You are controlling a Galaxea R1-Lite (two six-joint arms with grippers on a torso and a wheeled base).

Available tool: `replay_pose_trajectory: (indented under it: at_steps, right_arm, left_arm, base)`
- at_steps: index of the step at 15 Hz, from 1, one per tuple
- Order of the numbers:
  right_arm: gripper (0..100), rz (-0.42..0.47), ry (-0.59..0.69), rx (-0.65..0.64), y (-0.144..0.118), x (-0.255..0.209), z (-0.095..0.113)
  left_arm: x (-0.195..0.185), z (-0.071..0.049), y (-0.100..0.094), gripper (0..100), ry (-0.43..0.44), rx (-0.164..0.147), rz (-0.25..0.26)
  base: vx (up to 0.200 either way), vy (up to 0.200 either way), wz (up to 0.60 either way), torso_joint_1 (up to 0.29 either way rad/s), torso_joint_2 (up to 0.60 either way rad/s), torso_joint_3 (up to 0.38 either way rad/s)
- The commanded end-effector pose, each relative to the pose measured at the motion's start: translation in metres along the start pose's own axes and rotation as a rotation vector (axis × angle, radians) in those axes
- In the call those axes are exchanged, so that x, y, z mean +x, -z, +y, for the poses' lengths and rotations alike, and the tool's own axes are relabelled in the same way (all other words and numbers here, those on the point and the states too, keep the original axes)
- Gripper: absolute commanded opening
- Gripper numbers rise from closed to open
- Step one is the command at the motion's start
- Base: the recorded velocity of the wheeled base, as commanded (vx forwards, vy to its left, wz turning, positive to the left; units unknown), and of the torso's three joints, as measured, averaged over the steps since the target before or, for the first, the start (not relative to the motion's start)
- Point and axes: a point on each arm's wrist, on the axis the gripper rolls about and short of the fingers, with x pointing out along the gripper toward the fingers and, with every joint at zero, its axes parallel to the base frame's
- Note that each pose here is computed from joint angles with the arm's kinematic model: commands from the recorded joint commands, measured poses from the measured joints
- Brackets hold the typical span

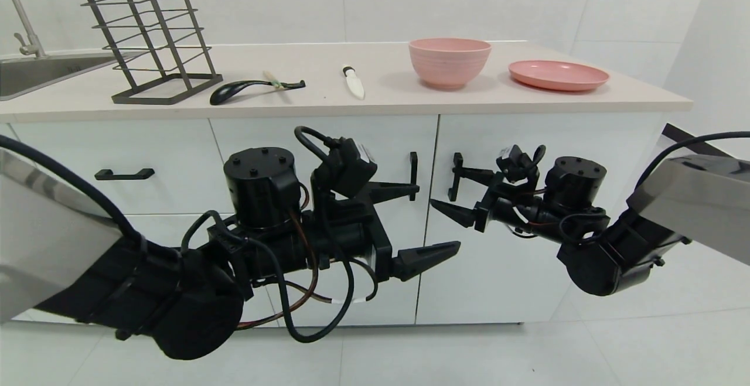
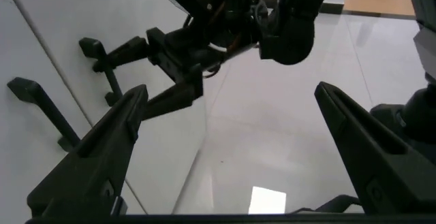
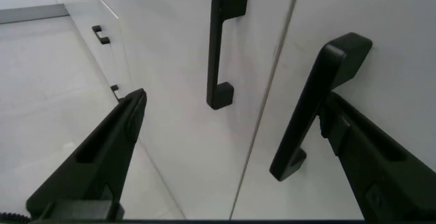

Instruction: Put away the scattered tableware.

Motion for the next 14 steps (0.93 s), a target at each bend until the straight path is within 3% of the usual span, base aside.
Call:
replay_pose_trajectory:
  at_steps: [1,4,7,12,14]
  right_arm:
    - [100,-0.007,-0.022,-0.004,0.003,0.001,0.001]
    - [100,-0.035,-0.089,-0.015,0.006,-0.004,0.006]
    - [100,-0.024,-0.137,0.003,0.013,-0.012,0.013]
    - [100,0.029,-0.216,0.066,0.014,-0.054,0.049]
    - [100,0.049,-0.235,0.089,0.006,-0.074,0.064]
  left_arm:
    - [0.01,0.01,0.007,100,-0.011,0.008,-0.012]
    - [0.018,0.014,0.012,100,-0.013,0.011,-0.018]
    - [0.03,0.026,0.011,100,-0.027,0.027,-0.04]
    - [0.047,0.042,0.016,100,-0.039,0.04,-0.061]
    - [0.053,0.047,0.017,100,-0.1,0.036,-0.065]
  base:
    - [0.0,0.0,0.0,0.0,0.0,0.0]
    - [0.0,0.0,0.0,0.0,0.0,0.0]
    - [0.0,0.0,0.0,0.0,0.0,0.0]
    - [0.0,0.0,0.0,0.0,0.0,0.0]
    - [0.0,0.0,0.0,0.0,0.0,0.0]
